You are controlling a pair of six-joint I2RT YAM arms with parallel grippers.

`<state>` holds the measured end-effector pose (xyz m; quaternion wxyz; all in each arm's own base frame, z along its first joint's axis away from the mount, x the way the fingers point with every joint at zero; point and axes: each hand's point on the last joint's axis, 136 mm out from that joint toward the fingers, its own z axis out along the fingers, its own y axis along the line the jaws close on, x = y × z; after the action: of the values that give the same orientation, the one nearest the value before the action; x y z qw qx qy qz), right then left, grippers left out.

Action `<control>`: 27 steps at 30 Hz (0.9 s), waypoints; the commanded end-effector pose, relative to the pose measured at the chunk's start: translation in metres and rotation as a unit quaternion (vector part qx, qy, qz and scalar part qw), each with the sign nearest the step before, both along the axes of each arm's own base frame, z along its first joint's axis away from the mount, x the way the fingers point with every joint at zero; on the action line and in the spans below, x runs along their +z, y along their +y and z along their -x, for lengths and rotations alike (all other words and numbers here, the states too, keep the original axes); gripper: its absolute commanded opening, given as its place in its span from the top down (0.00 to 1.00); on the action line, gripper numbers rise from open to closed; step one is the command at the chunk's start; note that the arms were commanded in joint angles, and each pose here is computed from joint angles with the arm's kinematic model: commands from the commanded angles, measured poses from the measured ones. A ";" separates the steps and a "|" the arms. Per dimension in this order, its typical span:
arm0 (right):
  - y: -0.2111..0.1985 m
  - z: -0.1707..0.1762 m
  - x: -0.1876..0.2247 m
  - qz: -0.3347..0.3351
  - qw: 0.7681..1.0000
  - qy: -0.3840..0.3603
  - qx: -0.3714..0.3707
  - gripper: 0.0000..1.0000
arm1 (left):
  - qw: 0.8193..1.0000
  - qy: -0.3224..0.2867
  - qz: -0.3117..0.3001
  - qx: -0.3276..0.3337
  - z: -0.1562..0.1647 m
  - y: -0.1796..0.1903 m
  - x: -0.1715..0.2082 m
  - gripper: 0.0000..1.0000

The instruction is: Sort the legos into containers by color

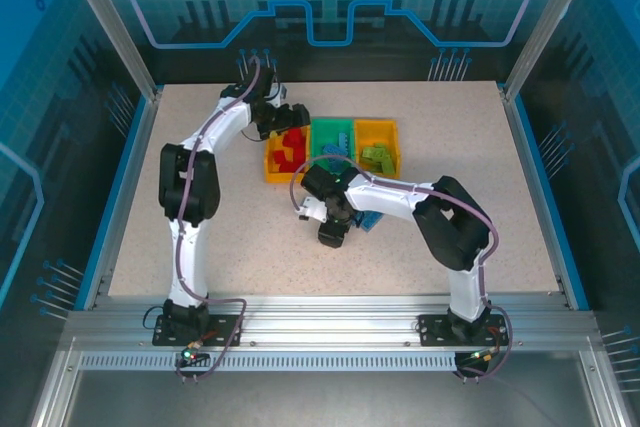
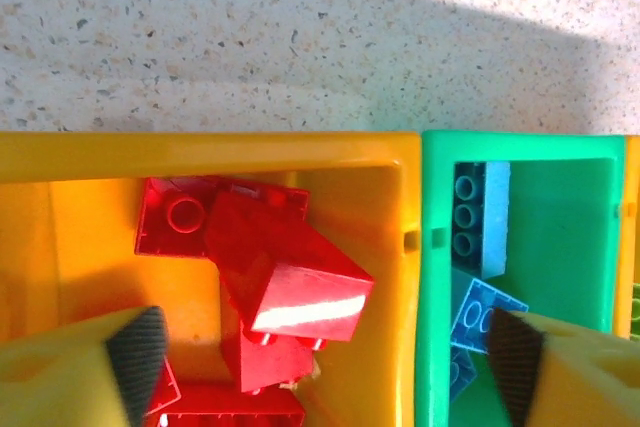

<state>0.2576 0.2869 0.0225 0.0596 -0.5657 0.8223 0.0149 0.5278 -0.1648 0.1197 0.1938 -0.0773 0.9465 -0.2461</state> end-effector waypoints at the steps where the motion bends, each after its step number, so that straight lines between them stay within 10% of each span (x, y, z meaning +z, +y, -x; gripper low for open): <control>1: -0.003 0.004 -0.005 0.022 1.000 0.008 0.008 0.49 | 0.999 -0.035 0.019 0.008 0.008 -0.001 0.040 0.01; 14: 0.042 -0.011 0.070 -0.147 0.989 0.013 -0.025 0.74 | 0.993 -0.100 0.023 0.063 0.035 0.023 0.083 0.01; 27: 0.087 -0.117 0.131 -0.318 0.921 0.070 -0.215 0.78 | 0.988 -0.052 -0.008 0.144 0.078 0.082 0.025 0.01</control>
<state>0.3564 0.3645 0.1603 0.2141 -0.4017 0.8550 0.2484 0.4509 -0.0865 0.1303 0.2508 -0.1928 0.9241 -0.2142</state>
